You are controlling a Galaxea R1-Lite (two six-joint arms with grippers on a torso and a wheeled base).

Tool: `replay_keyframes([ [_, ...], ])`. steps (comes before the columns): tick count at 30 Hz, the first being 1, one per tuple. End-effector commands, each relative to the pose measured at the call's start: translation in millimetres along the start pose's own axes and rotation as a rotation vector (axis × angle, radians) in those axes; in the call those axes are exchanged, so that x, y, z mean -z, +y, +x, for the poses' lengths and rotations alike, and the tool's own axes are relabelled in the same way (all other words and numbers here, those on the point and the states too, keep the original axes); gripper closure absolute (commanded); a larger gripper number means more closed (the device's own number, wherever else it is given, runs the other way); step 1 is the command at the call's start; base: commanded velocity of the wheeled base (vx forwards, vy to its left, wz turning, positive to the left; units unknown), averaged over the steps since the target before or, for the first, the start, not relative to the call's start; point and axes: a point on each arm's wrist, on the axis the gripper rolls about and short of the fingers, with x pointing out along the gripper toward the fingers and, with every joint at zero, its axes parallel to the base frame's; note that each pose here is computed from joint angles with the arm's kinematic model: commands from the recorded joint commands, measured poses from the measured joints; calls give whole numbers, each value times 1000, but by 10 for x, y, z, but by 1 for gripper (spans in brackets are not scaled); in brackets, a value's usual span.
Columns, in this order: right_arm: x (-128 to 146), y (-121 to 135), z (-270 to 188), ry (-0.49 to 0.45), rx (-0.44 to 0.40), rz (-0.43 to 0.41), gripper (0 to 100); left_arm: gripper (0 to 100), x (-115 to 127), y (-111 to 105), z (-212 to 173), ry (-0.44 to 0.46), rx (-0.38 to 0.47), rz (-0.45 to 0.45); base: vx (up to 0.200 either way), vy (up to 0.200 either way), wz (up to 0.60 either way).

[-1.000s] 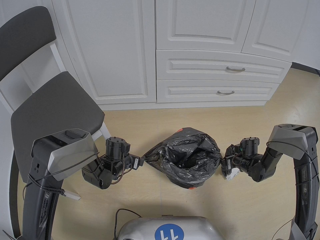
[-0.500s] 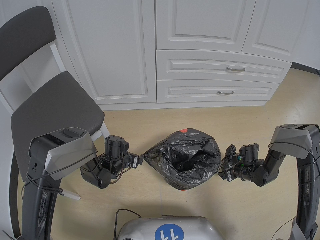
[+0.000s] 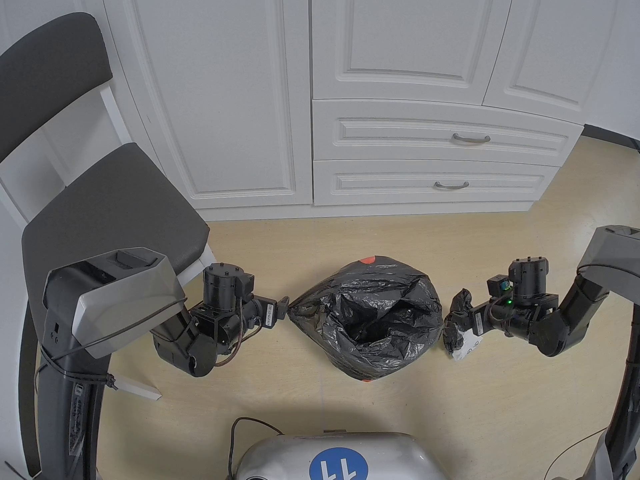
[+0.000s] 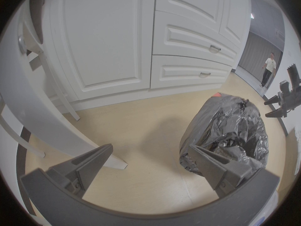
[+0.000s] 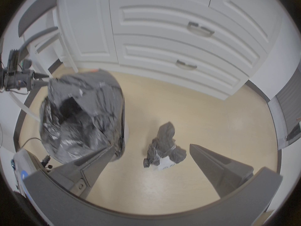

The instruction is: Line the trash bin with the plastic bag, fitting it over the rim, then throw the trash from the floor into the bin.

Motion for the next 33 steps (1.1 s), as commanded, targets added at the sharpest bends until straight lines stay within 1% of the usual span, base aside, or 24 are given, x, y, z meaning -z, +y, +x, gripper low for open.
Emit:
replay_keyframes([
  [1,-319,152,-354,-119,-46,-13,0,0,-59,48,-104,-28,-7,-48,0,0,0],
  [2,-365,365,-382,-150,-97,-31,0,0,-33,69,-179,-22,-10,-71,0,0,0],
  [4,-415,582,-388,-189,-140,-60,0,0,-68,75,-280,-32,-8,-72,0,0,0],
  [5,-419,716,-358,-194,-171,-82,0,0,-80,79,-360,-37,-7,-72,0,0,0],
  [7,-480,915,-238,-212,-200,-135,0,0,-88,74,-465,-46,-2,-72,0,0,0],
  [9,-495,987,-93,-203,-198,-215,0,0,-103,61,-548,-66,3,-72,0,0,0],
  [11,-470,1030,101,-151,-173,-329,0,0,-91,24,-663,-84,16,-70,0,0,0],
  [13,-443,1048,236,-116,-157,-359,0,0,-83,2,-738,-100,24,-68,0,0,0],
  [16,-438,1099,432,-105,-150,-363,0,0,-77,-13,-821,-118,32,-66,0,0,0],
  [20,-412,1151,599,-84,-129,-367,0,0,-67,-11,-831,-118,32,-66,0,0,0],
  [21,-429,1176,685,-76,-100,-367,0,0,-67,-12,-829,-121,32,-68,0,0,0],
  [26,-513,1189,844,-109,-60,-344,0,0,-64,-12,-827,-121,32,-70,0,0,0],
  [27,-602,1153,922,-143,-11,-302,0,0,-64,-12,-827,-121,32,-70,0,0,0],
  [28,-675,1144,957,-171,19,-261,0,0,-65,-12,-827,-123,32,-70,0,0,0],
  [29,-727,1142,973,-194,36,-231,0,0,-65,-12,-826,-126,32,-70,0,0,0],
  [30,-792,1140,996,-224,53,-181,0,0,-60,-13,-824,-129,32,-71,0,0,0],
  [31,-834,1145,1004,-244,59,-152,0,0,-61,-13,-822,-133,32,-71,0,0,0],
  [32,-834,1145,1004,-244,59,-152,0,0,-60,-13,-823,-138,33,-72,0,0,0],
  [33,-889,1133,1008,-265,64,-110,0,0,-58,-13,-821,-139,33,-72,0,0,0],
])
